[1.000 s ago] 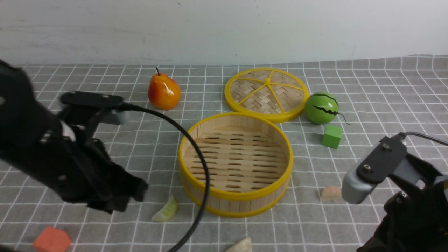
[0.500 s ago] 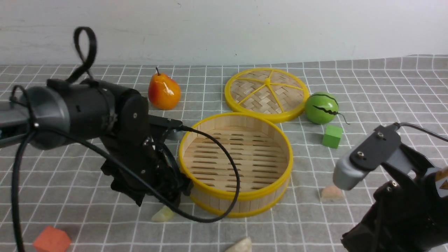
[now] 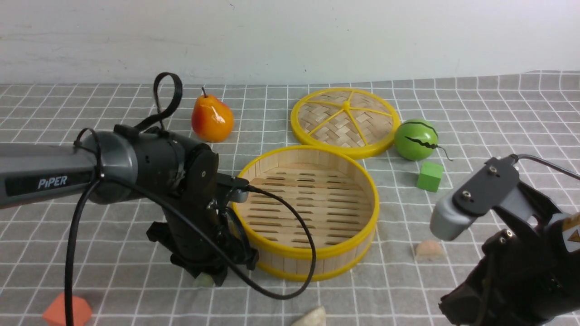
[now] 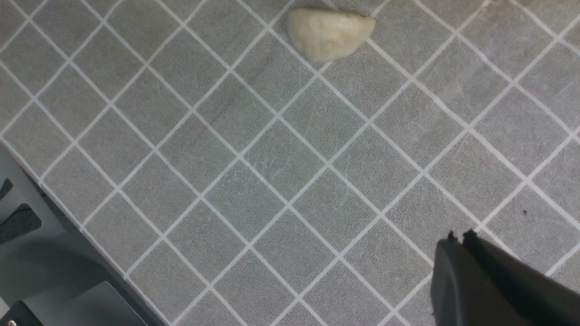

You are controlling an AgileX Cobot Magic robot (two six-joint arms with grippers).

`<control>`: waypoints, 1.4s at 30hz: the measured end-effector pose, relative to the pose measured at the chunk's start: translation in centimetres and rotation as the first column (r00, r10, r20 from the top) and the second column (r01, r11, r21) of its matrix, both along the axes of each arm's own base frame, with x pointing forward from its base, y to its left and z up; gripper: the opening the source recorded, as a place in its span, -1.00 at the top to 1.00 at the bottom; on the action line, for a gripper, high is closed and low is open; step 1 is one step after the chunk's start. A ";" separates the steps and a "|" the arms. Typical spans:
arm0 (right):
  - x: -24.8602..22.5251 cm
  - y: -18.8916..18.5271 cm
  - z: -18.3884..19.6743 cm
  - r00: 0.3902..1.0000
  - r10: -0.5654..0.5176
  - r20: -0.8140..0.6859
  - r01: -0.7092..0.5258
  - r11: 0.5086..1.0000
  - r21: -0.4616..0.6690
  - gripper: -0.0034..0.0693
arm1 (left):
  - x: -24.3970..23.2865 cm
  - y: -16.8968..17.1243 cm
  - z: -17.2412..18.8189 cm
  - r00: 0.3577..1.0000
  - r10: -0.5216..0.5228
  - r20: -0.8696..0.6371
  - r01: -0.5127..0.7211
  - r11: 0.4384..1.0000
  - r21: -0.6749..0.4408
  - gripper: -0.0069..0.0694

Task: Put the dumplings into the steamer on the table with the grey tablecloth.
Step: 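Reach for and grasp a dumpling on the table with the left gripper, then place the dumpling into the bamboo steamer basket with the left gripper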

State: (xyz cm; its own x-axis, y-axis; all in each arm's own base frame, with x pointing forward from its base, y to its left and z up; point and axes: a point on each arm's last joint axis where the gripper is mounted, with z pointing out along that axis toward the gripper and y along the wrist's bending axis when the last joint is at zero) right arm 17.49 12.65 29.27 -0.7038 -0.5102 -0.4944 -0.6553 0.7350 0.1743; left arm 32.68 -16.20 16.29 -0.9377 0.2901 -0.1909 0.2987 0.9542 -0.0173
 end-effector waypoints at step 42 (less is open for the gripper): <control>1.2 1.1 2.9 1.000 0.016 0.021 -0.016 1.000 0.012 0.85 | 7.8 -9.8 15.3 0.962 0.014 0.272 0.037 0.982 -0.184 -0.65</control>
State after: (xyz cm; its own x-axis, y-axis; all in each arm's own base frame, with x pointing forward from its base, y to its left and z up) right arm 18.71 13.79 32.16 -0.6852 -0.5153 -0.5148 -0.6705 0.7223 0.1695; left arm 40.52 -26.01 31.63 -0.8399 0.2358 -0.4889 0.3277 0.9383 -0.1104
